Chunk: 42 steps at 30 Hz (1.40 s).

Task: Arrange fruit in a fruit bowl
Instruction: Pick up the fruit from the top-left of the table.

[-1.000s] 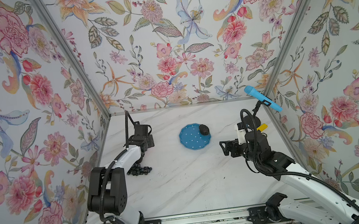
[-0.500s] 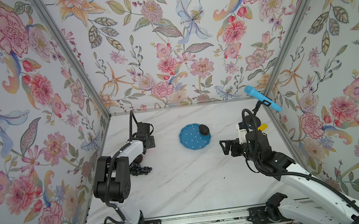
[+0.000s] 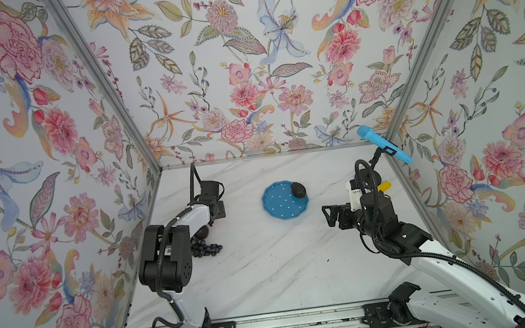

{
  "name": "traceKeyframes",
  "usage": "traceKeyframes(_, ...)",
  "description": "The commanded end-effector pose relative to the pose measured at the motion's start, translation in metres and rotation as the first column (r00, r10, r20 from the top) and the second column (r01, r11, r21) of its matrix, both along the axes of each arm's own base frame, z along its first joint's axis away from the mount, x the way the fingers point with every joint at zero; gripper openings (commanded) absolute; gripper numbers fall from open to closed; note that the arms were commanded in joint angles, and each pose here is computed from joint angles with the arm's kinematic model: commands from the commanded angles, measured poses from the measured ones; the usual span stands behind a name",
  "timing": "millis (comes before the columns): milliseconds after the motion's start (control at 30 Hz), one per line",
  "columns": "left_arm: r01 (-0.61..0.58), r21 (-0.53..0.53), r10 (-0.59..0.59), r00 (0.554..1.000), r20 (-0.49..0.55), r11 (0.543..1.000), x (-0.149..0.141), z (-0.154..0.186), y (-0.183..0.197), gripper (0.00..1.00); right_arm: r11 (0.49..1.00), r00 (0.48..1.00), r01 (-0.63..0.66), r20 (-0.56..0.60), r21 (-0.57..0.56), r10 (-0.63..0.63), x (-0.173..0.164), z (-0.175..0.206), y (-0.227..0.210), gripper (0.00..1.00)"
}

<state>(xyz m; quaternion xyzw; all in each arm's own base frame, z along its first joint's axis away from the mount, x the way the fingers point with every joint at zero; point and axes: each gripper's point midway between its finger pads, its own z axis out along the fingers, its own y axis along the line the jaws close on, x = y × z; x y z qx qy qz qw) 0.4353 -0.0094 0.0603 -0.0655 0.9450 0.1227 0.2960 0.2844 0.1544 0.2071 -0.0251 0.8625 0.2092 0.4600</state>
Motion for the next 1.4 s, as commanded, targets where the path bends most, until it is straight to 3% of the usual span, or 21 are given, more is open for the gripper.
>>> traceKeyframes(0, -0.019, -0.004, 0.019, 1.0, -0.011, 1.0, 0.001, -0.002, 0.004, 0.8, 1.0, 1.0, 0.016, 0.01, 0.023, -0.016, 0.001, 0.003, -0.002, 0.99)
traceKeyframes(433, -0.019, 0.016, 0.02, 0.999, -0.029, 1.0, 0.001, -0.007, 0.007, 0.79, 0.999, 1.0, -0.005, -0.006, 0.039, 0.006, -0.001, 0.001, 0.002, 0.99)
traceKeyframes(933, -0.01, 0.006, 0.009, 1.0, 0.003, 1.0, 0.002, 0.003, 0.005, 0.68, 0.999, 1.0, -0.008, -0.026, 0.039, 0.009, 0.0, -0.006, 0.005, 0.99)
traceKeyframes(1367, 0.056, -0.043, -0.054, 0.997, 0.054, 0.997, 0.003, 0.021, -0.022, 0.67, 0.999, 1.0, 0.0, -0.026, 0.034, 0.001, 0.001, -0.006, 0.003, 0.99)
